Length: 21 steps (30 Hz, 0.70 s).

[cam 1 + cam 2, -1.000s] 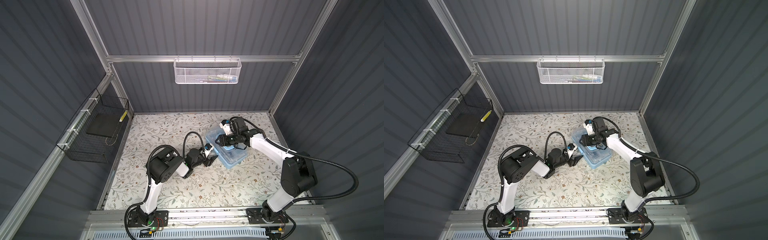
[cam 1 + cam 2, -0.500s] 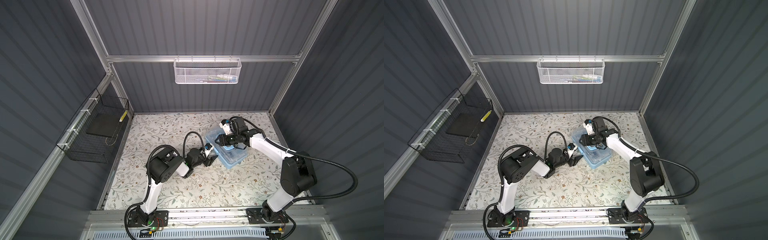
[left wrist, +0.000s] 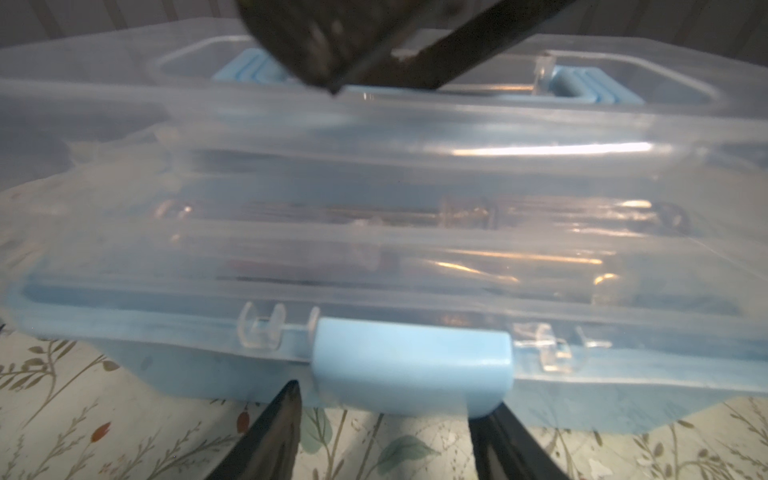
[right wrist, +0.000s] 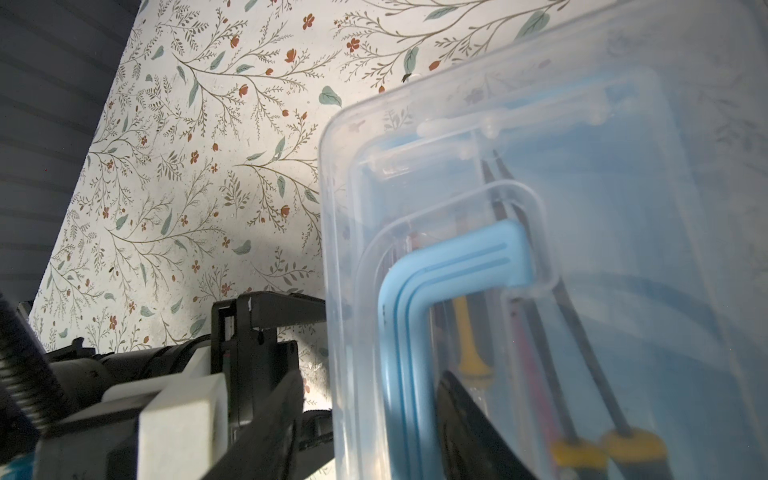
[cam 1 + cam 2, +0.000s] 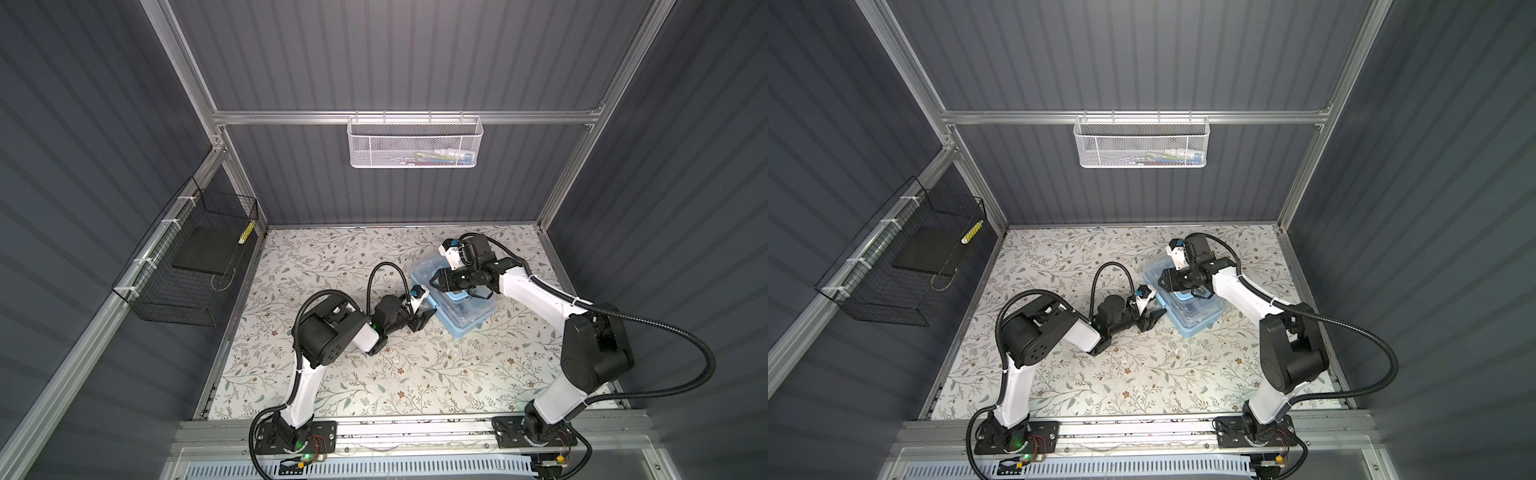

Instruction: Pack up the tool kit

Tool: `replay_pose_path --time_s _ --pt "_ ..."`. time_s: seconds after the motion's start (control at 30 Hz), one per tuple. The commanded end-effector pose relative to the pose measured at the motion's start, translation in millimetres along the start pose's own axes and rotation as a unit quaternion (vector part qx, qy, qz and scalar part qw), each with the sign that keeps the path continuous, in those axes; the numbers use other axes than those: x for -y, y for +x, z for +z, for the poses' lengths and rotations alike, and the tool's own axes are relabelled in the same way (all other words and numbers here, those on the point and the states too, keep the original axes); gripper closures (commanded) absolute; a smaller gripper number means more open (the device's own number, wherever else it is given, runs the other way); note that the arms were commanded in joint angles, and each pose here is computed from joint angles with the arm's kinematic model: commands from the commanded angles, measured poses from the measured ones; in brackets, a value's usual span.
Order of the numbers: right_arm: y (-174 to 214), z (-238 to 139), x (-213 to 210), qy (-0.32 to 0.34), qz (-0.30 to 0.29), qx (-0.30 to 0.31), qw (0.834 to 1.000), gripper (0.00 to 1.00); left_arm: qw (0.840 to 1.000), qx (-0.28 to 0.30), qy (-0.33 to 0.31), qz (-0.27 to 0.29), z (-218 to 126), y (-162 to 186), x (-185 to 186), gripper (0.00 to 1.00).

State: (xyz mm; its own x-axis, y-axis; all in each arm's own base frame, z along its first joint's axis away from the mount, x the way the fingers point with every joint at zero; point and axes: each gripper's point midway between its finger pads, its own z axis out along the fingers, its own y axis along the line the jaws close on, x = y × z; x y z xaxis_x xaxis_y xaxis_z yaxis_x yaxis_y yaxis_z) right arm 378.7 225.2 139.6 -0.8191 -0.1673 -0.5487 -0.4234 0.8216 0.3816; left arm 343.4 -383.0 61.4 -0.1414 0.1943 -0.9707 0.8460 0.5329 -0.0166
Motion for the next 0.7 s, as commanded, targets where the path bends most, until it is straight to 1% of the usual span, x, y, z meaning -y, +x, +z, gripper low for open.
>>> replay_pose_path --time_s 0.0,0.67 --pt "56.1 19.8 10.7 0.006 0.044 -0.1 0.994 0.46 1.0 0.008 -0.007 0.003 3.0 -9.5 -4.9 0.38" --pt "59.9 20.9 11.5 0.006 0.046 -0.105 0.993 0.46 1.0 0.014 -0.009 0.006 2.9 -17.8 -5.8 0.4"
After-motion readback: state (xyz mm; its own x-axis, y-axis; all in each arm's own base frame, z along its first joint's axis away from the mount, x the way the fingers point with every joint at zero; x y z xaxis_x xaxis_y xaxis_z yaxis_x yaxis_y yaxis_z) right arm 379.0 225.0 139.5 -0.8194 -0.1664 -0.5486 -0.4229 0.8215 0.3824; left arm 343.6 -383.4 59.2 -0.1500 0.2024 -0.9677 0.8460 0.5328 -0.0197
